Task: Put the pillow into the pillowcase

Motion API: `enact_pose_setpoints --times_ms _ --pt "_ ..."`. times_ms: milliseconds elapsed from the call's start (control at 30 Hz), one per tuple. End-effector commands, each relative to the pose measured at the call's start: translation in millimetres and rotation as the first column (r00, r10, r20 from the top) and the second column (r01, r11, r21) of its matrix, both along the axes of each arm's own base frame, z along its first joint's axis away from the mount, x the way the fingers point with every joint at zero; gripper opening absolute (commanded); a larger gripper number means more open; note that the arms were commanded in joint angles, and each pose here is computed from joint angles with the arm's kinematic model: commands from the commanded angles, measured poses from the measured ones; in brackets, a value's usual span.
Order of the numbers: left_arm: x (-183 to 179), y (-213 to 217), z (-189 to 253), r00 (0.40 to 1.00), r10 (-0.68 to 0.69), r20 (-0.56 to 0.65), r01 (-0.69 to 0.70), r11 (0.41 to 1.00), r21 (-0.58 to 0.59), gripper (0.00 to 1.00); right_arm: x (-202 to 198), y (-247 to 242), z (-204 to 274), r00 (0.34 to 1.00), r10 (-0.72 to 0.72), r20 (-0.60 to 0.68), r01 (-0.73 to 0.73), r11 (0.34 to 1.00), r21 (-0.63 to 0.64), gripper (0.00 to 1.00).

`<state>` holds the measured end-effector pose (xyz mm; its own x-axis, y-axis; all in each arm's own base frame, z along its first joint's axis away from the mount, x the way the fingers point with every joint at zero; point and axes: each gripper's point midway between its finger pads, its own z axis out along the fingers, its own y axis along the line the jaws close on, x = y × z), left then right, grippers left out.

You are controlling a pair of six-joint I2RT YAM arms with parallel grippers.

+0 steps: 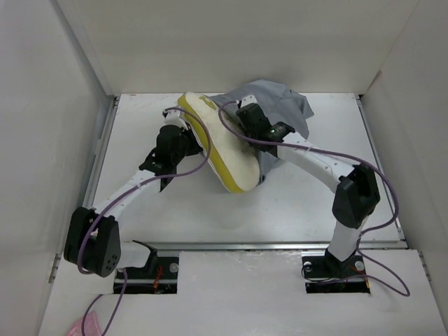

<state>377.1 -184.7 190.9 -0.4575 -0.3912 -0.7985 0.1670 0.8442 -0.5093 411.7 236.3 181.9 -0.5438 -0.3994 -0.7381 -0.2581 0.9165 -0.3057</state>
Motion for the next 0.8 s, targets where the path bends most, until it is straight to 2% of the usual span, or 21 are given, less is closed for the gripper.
enact_pose_setpoints --times_ms 0,33,100,133,167,233,267,300,367,400,467,500,533,567,600,633,667,700,733,767 --pt "19 7 136 0.953 0.055 0.299 -0.032 0.996 -0.078 0.0 15 -19 121 0.958 -0.165 0.236 0.137 0.982 0.129 0.0" --pt "20 8 176 0.93 0.058 0.364 -0.027 0.996 -0.089 0.0 13 -21 168 0.939 -0.173 0.298 0.121 0.975 0.186 0.0" --pt "21 4 223 0.899 0.036 0.437 0.001 0.996 -0.085 0.0 -5 -39 233 0.91 -0.162 0.382 0.084 0.974 0.212 0.0" --pt "20 5 241 0.898 0.031 0.439 0.0 0.997 -0.071 0.0 -15 -36 263 0.904 -0.103 0.415 0.001 0.971 0.238 0.0" --pt "5 8 322 0.831 0.036 0.555 0.029 0.994 -0.107 0.0 -35 -45 321 0.864 -0.094 0.495 -0.068 0.952 0.299 0.0" --pt "0 8 369 0.802 0.03 0.597 0.042 0.993 -0.107 0.0 -72 -54 382 0.809 -0.015 0.587 -0.219 0.92 0.326 0.0" --pt "-18 11 415 0.751 0.019 0.66 0.073 0.991 -0.111 0.0 -107 -60 428 0.738 0.036 0.674 -0.362 0.864 0.35 0.0" --pt "-33 17 440 0.717 0.032 0.696 0.079 0.989 -0.127 0.0 -123 -62 443 0.704 0.058 0.708 -0.423 0.834 0.353 0.0" --pt "-28 17 452 0.729 0.037 0.683 0.067 0.99 -0.126 0.0 -153 -56 467 0.613 0.142 0.777 -0.566 0.765 0.306 0.0" --pt "-51 29 492 0.672 0.074 0.736 0.066 0.985 -0.16 0.0 -163 -53 475 0.576 0.16 0.802 -0.612 0.735 0.293 0.0" --pt "-43 26 496 0.679 0.072 0.731 0.065 0.986 -0.157 0.0 -180 -64 493 0.517 0.137 0.845 -0.64 0.717 0.276 0.0" --pt "-49 22 496 0.68 0.039 0.732 0.094 0.986 -0.14 0.0 -175 -72 498 0.518 0.083 0.851 -0.607 0.737 0.297 0.0" --pt "-58 3 490 0.669 -0.077 0.739 0.202 0.976 -0.081 0.0 -150 -67 495 0.547 0.033 0.837 -0.546 0.771 0.327 0.0" --pt "-74 -2 491 0.652 -0.13 0.747 0.255 0.965 -0.054 0.0 -131 -75 492 0.581 -0.037 0.813 -0.458 0.811 0.364 0.0" --pt "-94 -18 493 0.602 -0.206 0.771 0.338 0.941 -0.012 0.0 -111 -98 486 0.604 -0.173 0.778 -0.285 0.864 0.414 0.0" --pt "-97 -33 474 0.606 -0.275 0.747 0.398 0.917 0.015 0.0 -116 -113 494 0.593 -0.209 0.778 -0.239 0.877 0.418 0.0" --pt "-118 -41 474 0.557 -0.337 0.76 0.461 0.886 0.055 0.0 -91 -93 470 0.643 -0.152 0.751 -0.206 0.91 0.361 0.0" --pt "-146 -36 485 0.505 -0.344 0.791 0.479 0.874 0.075 0.0 -97 -81 466 0.66 -0.064 0.748 -0.278 0.905 0.323 0.0" --pt "-152 -31 487 0.506 -0.331 0.797 0.469 0.881 0.068 0.0 -90 -60 431 0.728 0.057 0.684 -0.316 0.912 0.26 0.0" --pt "-154 -21 495 0.496 -0.29 0.818 0.431 0.901 0.058 0.0 -118 -66 438 0.709 0.117 0.695 -0.393 0.885 0.252 0.02"
